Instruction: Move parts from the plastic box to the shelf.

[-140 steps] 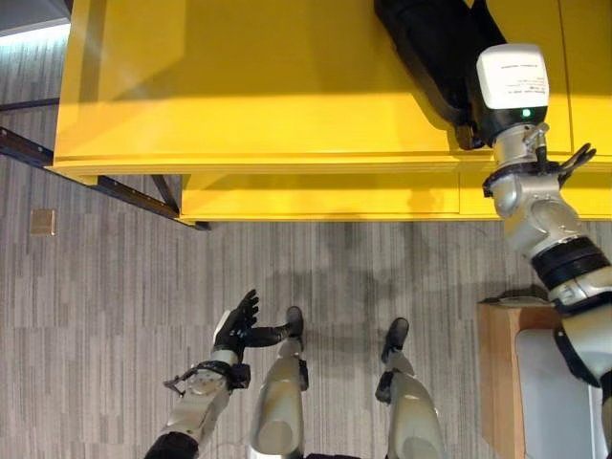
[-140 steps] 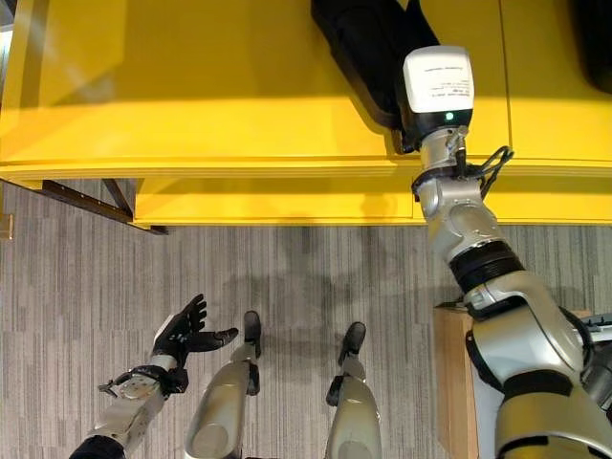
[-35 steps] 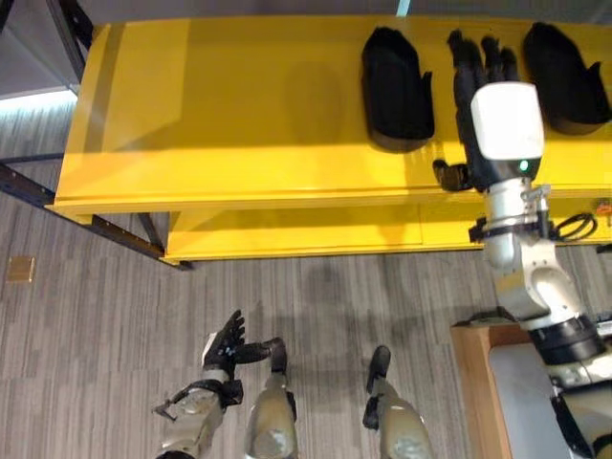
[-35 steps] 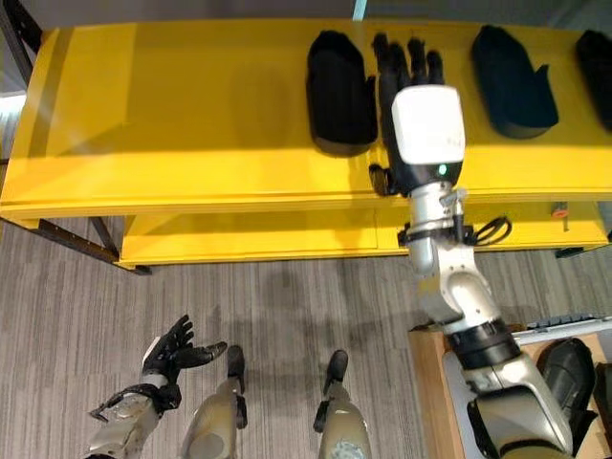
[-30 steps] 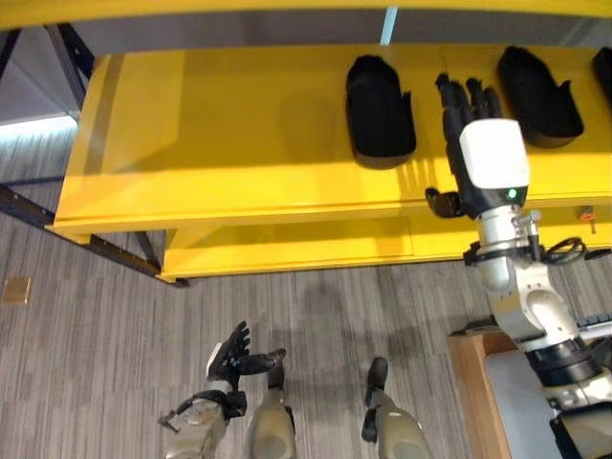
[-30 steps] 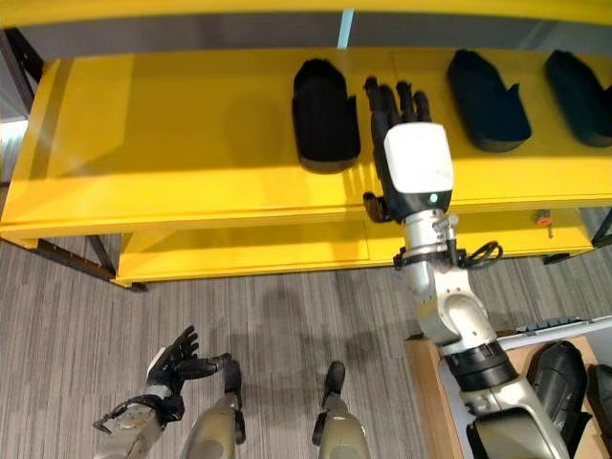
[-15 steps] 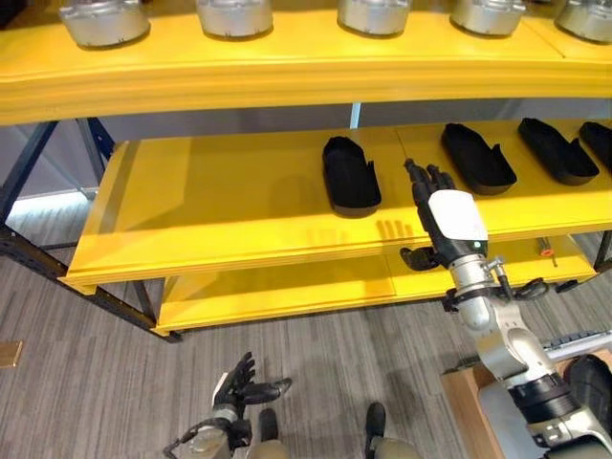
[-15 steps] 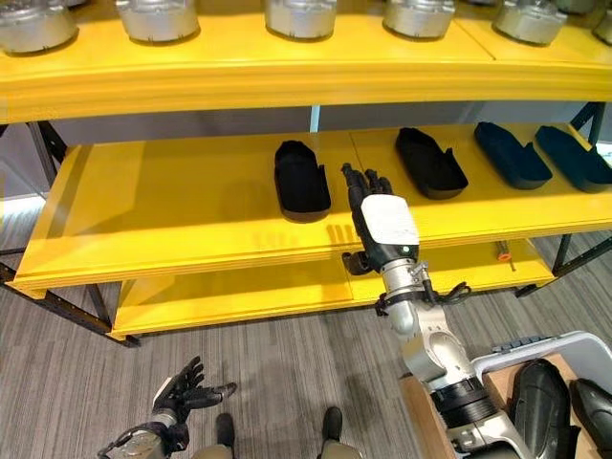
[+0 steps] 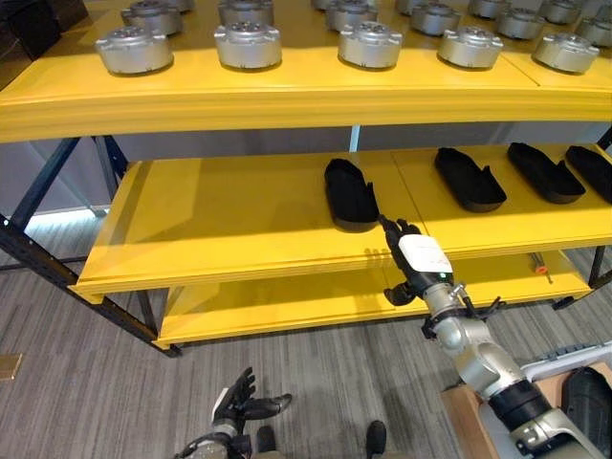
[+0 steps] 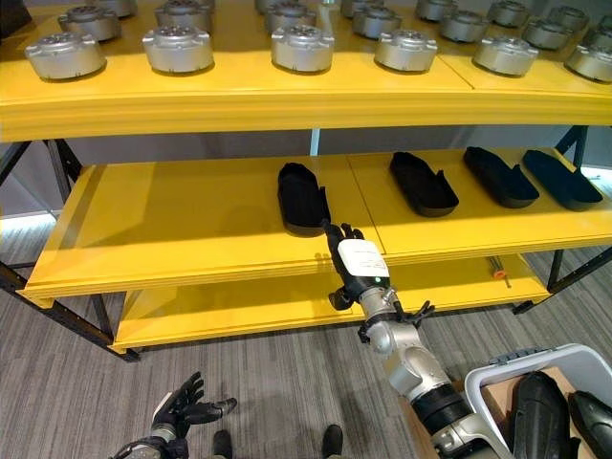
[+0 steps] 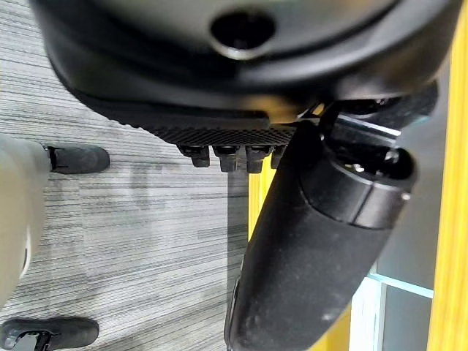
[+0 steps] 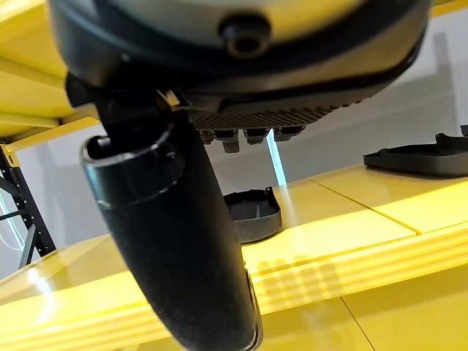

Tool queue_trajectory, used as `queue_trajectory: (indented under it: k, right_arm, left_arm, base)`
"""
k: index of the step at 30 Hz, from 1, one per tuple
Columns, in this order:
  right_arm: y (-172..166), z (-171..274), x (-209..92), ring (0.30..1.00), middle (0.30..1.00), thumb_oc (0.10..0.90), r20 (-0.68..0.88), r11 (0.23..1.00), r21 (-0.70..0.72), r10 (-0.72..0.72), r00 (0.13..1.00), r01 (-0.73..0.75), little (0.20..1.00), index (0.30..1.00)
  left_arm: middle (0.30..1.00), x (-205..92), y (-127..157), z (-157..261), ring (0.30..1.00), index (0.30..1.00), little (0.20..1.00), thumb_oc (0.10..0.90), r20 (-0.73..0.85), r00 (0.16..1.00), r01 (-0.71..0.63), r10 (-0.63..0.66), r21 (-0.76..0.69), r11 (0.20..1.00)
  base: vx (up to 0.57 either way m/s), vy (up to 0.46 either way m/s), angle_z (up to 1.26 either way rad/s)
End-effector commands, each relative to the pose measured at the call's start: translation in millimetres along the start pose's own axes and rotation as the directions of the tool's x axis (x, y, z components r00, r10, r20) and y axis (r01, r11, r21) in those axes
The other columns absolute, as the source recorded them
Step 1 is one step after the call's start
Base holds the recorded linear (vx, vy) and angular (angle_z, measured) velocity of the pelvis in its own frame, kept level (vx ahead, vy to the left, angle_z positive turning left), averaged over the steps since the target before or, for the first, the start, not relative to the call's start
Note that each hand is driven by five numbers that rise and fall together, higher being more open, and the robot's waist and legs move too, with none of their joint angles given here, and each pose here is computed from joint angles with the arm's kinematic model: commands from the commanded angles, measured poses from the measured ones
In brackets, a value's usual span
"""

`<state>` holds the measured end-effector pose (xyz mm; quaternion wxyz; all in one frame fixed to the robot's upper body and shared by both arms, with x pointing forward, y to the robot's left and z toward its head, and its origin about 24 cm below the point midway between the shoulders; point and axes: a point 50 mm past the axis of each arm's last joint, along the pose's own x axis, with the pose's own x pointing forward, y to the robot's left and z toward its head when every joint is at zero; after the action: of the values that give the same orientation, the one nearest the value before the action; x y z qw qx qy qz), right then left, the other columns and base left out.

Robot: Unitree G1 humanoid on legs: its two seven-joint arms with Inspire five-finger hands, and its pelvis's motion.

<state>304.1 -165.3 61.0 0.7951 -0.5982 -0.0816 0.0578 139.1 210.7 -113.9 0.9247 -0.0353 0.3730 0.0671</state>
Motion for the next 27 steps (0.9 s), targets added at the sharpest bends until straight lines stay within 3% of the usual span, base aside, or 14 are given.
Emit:
queue_trajectory:
  k: [1, 27]
  right_arm:
    - [-53, 23, 36, 1.0, 1.0, 0.9, 0.098, 0.974, -0.002, -0.227, 0.969, 0.228, 1.0, 1.0]
    - [-65, 44, 66, 1.0, 1.0, 0.9, 0.167, 0.965, -0.138, -0.201, 0.965, 0.225, 1.0, 1.0]
  left_arm:
    - [1.0, 11, -5, 31, 1.0, 1.0, 1.0, 0.9, 0.129, 0.991, 0.022, -0.027, 0.039, 0.999]
    - [1.0, 13, -6, 47, 1.0, 1.0, 1.0, 0.9, 0.182, 0.983, 0.026, -0.033, 0.043, 0.999]
  base:
    - [0.0, 0.009, 0.04]
    - [0.0, 0.001, 0.01]
